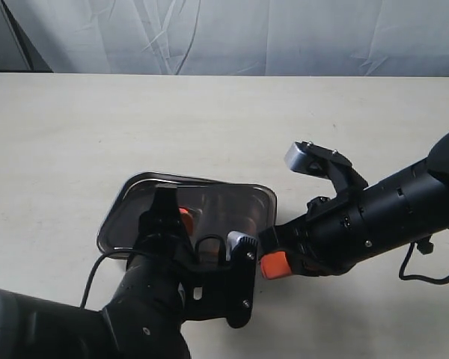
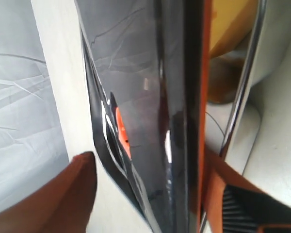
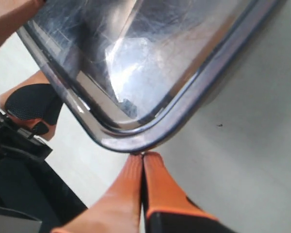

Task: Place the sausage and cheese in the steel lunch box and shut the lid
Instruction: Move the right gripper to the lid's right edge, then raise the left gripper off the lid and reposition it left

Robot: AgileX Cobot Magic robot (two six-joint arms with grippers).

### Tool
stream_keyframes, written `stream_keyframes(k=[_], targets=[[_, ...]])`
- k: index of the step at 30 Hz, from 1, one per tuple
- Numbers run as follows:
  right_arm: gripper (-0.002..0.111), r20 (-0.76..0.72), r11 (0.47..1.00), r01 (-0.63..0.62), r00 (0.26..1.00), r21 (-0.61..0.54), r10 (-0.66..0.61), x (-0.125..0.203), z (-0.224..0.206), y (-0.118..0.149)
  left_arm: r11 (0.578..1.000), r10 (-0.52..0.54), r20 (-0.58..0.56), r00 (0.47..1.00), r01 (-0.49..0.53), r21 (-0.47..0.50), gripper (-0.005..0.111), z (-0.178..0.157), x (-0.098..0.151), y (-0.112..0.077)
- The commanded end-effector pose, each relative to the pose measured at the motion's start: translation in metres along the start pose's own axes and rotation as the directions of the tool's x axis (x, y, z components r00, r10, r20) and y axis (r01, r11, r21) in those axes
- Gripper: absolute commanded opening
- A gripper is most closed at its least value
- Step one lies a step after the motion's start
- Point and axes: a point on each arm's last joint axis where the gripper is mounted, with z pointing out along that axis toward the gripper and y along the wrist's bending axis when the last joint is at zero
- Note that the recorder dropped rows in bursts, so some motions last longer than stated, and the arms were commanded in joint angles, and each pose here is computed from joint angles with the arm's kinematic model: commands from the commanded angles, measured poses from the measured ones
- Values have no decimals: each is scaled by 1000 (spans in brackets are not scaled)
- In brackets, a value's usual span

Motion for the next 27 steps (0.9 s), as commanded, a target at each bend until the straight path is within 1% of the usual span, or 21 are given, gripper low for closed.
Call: stream_keyframes(k=[1,5,9,13,16,17,20,27], targets=[[-1,28,1000,13,1000,22,-14,-4,0,-1,1000,-29,6,1000,29,11,59,-9,4,8],[-1,31,1000,13,999,25,-14,-4,0,-1,999,-32,16,999,32,26,59,-16,7,13],[-1,40,999,13,999,33,-14,-5,0,-2,996,-22,3,1000,21,82,59,-18,10,10],[-1,41,999,13,999,34,-14,-5,-1,-2,995,-10,-2,1000,10,96,59,-18,10,9],[-1,41,999,13,999,34,-14,-5,-1,-2,992,-29,-6,1000,29,124,59,-22,12,10],[-1,43,999,13,999,35,-14,-5,-1,-2,990,-35,-22,999,38,135,59,-25,14,13],[-1,44,999,18,999,43,-20,-6,-1,-3,992,-36,-43,998,41,121,59,-31,18,22],[-1,20,997,21,1000,75,-22,-3,-1,-6,983,-103,-33,994,107,151,59,-45,25,33]])
